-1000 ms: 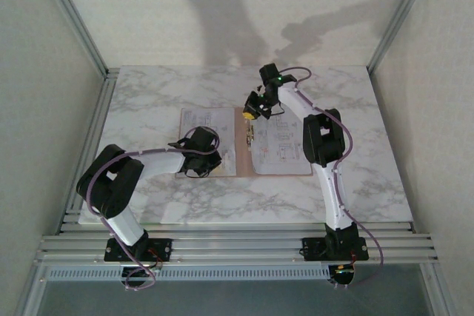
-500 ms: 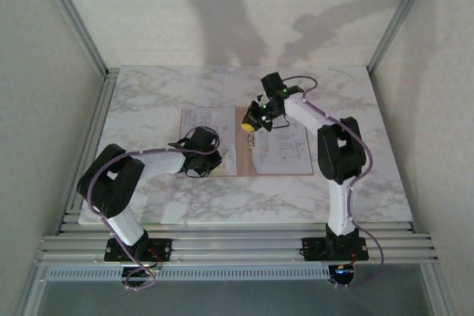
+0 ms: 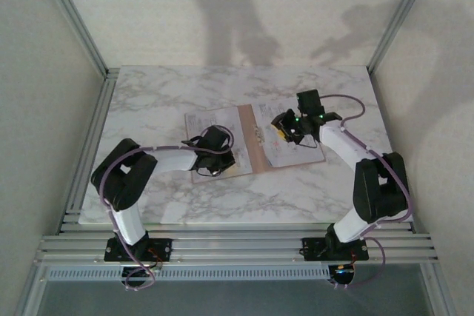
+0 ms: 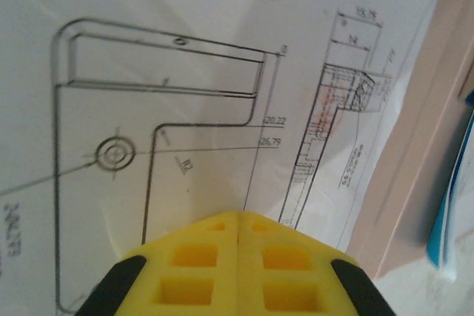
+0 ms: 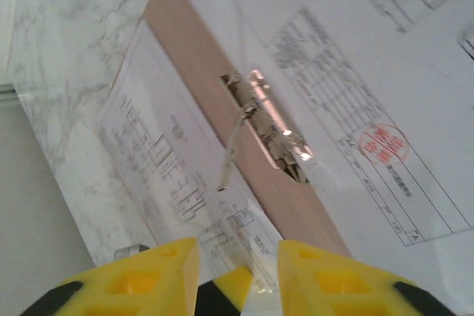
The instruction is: Put the files into the folder
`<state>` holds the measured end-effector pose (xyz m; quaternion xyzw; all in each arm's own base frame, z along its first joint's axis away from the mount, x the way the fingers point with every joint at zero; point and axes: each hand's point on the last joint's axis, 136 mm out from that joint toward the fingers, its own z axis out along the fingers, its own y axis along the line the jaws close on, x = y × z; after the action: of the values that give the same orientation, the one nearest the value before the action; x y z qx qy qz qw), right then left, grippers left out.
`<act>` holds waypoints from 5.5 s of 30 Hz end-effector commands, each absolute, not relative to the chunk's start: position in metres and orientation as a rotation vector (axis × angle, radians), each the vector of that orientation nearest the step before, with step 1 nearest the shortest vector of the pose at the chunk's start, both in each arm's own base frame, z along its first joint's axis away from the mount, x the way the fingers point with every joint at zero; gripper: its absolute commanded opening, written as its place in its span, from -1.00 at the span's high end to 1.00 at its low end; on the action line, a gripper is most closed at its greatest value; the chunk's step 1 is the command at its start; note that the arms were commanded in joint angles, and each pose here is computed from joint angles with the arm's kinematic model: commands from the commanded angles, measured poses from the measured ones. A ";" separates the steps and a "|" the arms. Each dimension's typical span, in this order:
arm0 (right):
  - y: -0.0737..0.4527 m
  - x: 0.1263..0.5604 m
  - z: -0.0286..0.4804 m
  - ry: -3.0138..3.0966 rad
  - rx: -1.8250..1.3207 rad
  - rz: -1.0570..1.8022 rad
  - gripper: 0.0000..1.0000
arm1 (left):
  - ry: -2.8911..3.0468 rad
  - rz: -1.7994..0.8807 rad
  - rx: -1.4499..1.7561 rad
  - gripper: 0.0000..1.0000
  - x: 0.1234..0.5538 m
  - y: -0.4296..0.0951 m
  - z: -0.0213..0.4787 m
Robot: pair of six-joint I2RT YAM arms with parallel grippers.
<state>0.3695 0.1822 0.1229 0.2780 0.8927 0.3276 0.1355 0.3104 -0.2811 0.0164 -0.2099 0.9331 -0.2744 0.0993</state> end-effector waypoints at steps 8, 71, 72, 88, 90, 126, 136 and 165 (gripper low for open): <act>0.186 0.384 0.117 2.513 0.877 1.116 0.09 | 2.940 -0.832 -0.433 1.00 0.280 -0.327 -0.009; 0.195 0.392 0.056 2.678 0.920 0.987 1.00 | 2.952 -0.837 -0.440 1.00 0.284 -0.341 -0.018; 0.192 0.388 0.052 2.688 0.916 0.966 1.00 | 2.951 -0.838 -0.449 1.00 0.284 -0.340 -0.018; 0.149 0.354 -0.013 2.756 1.002 0.704 1.00 | 2.941 -0.818 -0.523 1.00 0.283 -0.326 -0.020; 0.146 0.351 -0.019 2.765 1.020 0.667 1.00 | 2.940 -0.814 -0.527 1.00 0.283 -0.324 -0.020; 0.123 0.355 -0.047 2.820 1.169 0.375 1.00 | 2.947 -0.779 -0.559 1.00 0.280 -0.307 -0.023; 0.135 0.341 -0.053 2.879 1.151 0.324 1.00 | 2.943 -0.787 -0.556 1.00 0.283 -0.309 -0.022; 0.197 0.375 0.040 2.865 0.830 0.495 0.28 | 2.937 -0.699 -0.547 1.00 0.286 -0.293 -0.020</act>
<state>0.3943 0.1948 0.0289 0.2994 0.9329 0.1848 0.0765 0.3094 -0.3386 0.0162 -0.1555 0.9295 -0.3273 0.0683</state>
